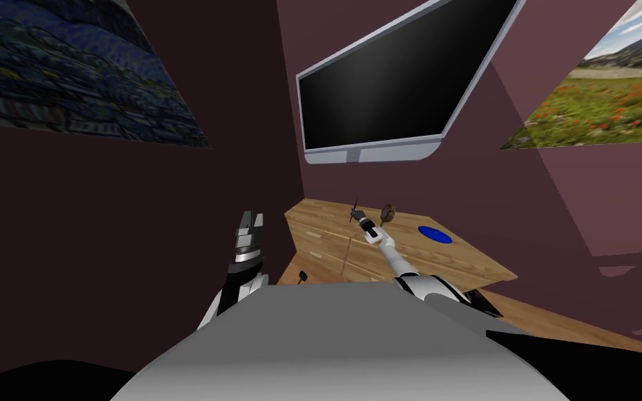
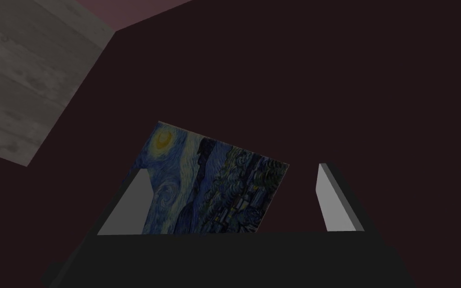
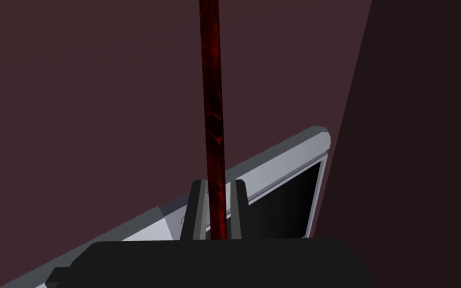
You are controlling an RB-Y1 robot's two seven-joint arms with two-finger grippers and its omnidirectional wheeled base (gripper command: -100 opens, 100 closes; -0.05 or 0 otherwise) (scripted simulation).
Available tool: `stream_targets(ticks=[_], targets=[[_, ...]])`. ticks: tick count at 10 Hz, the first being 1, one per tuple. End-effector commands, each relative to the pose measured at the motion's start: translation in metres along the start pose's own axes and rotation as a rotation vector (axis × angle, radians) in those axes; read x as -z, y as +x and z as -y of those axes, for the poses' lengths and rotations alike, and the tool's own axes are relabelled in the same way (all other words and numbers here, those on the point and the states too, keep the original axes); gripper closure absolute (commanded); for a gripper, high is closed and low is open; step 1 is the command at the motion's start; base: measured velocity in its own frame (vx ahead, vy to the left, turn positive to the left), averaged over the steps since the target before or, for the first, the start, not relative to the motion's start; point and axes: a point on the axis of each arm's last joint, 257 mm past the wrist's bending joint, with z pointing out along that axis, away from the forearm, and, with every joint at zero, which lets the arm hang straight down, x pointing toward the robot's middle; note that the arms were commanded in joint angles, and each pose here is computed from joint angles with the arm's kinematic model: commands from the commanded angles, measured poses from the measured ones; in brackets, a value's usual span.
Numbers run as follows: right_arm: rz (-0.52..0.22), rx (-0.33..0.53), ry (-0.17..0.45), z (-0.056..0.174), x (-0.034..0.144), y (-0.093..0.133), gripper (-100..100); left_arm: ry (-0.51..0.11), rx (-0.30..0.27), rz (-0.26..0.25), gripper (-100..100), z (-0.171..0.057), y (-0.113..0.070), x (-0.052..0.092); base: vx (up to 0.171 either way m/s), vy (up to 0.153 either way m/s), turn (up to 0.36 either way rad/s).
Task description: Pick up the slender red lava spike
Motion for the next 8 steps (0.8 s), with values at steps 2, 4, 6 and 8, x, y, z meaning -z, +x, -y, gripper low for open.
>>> stream_targets(ticks=[2, 4, 6, 8], targets=[[-0.008, -0.002, 0.017, 0.008, 0.022, 0.006, 100, 0.0, 0.0, 0.0, 0, 0.0, 0.0, 0.0, 0.039, -0.001, 0.068], [-0.005, -0.005, 0.045, 0.021, 0.035, 0.002, 100, 0.0, 0.0, 0.0, 0, 0.0, 0.0, 0.0, 0.02, 0.001, 0.06], [-0.003, 0.0, 0.042, 0.019, 0.05, 0.004, 100, 0.0, 0.0, 0.0, 0, 0.0, 0.0, 0.0, 0.04, -0.003, 0.058], [-0.007, -0.001, 0.075, 0.033, 0.064, 0.002, 100, 0.0, 0.0, 0.0, 0, 0.0, 0.0, 0.0, 0.019, 0.004, 0.067]])
